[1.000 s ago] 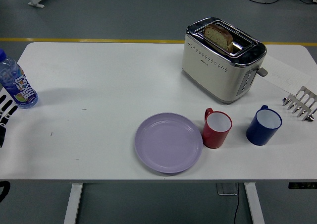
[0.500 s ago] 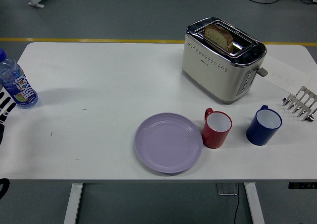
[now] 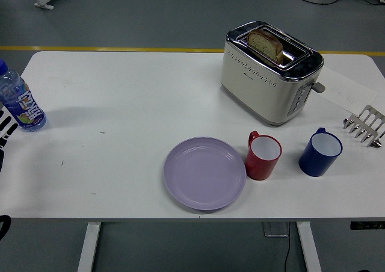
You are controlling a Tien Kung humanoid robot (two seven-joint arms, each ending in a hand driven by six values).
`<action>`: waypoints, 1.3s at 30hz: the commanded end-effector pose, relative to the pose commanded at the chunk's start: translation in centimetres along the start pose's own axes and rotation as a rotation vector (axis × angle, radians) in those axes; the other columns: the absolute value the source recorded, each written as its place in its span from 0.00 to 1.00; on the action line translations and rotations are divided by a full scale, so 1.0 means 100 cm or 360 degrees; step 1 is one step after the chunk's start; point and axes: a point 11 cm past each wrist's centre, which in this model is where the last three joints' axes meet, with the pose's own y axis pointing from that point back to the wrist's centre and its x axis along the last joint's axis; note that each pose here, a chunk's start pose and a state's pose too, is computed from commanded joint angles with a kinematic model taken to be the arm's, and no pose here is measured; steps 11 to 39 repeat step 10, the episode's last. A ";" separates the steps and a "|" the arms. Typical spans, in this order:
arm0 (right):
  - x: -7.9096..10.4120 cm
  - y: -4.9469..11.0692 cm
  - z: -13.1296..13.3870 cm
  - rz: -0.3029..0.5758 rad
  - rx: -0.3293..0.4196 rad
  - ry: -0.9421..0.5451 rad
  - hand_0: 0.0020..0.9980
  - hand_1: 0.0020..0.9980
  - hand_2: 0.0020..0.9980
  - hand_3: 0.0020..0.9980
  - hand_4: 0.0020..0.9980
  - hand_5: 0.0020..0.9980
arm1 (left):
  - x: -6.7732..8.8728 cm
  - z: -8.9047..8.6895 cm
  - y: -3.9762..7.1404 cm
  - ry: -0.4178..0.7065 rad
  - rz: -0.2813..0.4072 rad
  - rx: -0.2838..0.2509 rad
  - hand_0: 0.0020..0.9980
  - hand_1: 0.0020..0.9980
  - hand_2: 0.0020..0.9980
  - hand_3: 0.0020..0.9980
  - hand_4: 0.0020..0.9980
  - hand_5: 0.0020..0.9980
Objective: Push plate across desktop
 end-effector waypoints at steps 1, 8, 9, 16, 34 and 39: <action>0.000 0.000 0.000 0.0000 0.0000 0.0000 0.57 0.53 0.61 0.59 0.08 0.55 | 0.000 0.000 0.000 0.0001 0.0001 -0.0001 0.59 0.66 0.65 0.63 0.48 1.00; 0.000 0.000 0.000 0.0002 0.0000 0.0001 0.57 0.53 0.61 0.59 0.08 0.55 | 0.000 0.002 0.000 0.0001 0.0001 -0.0008 0.59 0.66 0.65 0.63 0.48 1.00; 0.000 0.000 0.000 0.0002 0.0000 0.0000 0.57 0.53 0.61 0.59 0.08 0.55 | 0.000 0.002 0.000 0.0001 0.0000 -0.0009 0.59 0.66 0.65 0.63 0.48 1.00; 0.000 0.000 0.000 0.0003 0.0000 0.0001 0.57 0.53 0.61 0.59 0.08 0.55 | 0.000 0.002 0.000 0.0001 0.0000 -0.0009 0.59 0.66 0.65 0.63 0.48 1.00; 0.000 0.000 0.000 0.0003 0.0000 0.0001 0.57 0.53 0.61 0.59 0.08 0.55 | 0.000 0.002 0.000 0.0001 0.0000 -0.0009 0.59 0.66 0.65 0.63 0.48 1.00; 0.000 0.000 0.000 0.0003 0.0000 0.0001 0.57 0.53 0.61 0.59 0.08 0.55 | 0.000 0.002 0.000 0.0001 0.0000 -0.0009 0.59 0.66 0.65 0.63 0.48 1.00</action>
